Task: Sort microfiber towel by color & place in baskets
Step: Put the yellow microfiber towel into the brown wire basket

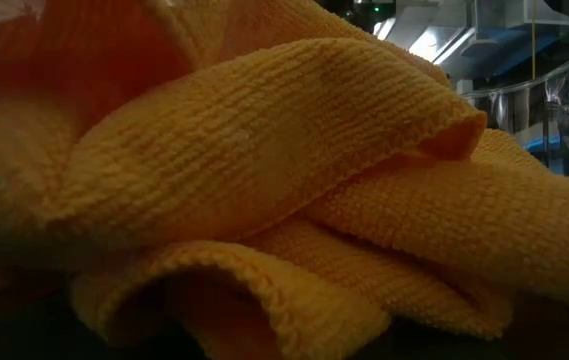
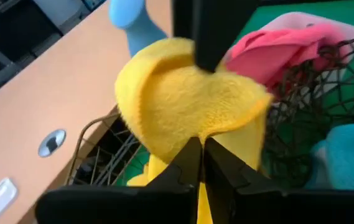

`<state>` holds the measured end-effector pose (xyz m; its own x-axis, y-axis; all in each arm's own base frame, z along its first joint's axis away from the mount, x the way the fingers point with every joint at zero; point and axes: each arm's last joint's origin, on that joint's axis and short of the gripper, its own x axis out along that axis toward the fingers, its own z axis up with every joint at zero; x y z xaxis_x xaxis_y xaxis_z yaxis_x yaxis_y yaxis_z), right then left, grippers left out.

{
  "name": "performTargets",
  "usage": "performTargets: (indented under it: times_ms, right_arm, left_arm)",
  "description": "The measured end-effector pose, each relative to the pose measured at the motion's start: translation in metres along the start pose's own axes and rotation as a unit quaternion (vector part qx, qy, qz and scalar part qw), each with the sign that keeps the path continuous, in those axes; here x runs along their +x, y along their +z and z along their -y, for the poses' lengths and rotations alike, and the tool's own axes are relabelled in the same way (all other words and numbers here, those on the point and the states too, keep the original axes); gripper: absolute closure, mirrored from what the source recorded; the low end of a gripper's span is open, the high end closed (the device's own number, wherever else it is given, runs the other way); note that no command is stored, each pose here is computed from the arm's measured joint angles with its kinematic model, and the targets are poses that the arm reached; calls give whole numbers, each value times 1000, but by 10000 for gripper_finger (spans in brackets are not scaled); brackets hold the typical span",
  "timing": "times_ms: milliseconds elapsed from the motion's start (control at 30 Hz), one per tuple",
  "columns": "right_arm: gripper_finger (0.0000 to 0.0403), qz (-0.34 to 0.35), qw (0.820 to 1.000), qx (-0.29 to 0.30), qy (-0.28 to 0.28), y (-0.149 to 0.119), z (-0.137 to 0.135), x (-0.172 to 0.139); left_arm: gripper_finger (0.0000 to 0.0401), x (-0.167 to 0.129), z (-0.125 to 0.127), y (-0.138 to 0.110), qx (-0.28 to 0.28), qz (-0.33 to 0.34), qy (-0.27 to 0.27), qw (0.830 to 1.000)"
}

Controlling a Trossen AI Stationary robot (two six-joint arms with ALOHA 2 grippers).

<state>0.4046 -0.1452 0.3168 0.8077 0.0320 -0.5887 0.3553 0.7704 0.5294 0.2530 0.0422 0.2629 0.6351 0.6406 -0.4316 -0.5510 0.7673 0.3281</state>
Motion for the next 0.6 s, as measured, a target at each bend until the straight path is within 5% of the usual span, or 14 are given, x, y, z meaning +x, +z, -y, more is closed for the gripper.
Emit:
performTargets:
  times_ms: [367, 600]
  right_arm:
    - [157, -21, 999, 0, 42, -1, -2, 0]
    - [157, -21, 999, 0, 41, -1, -2, 0]
  left_arm:
    - [399, 3, -21, -38, 17, -180, 56, 982]
    - [386, 3, -25, -43, 13, -205, 59, 977]
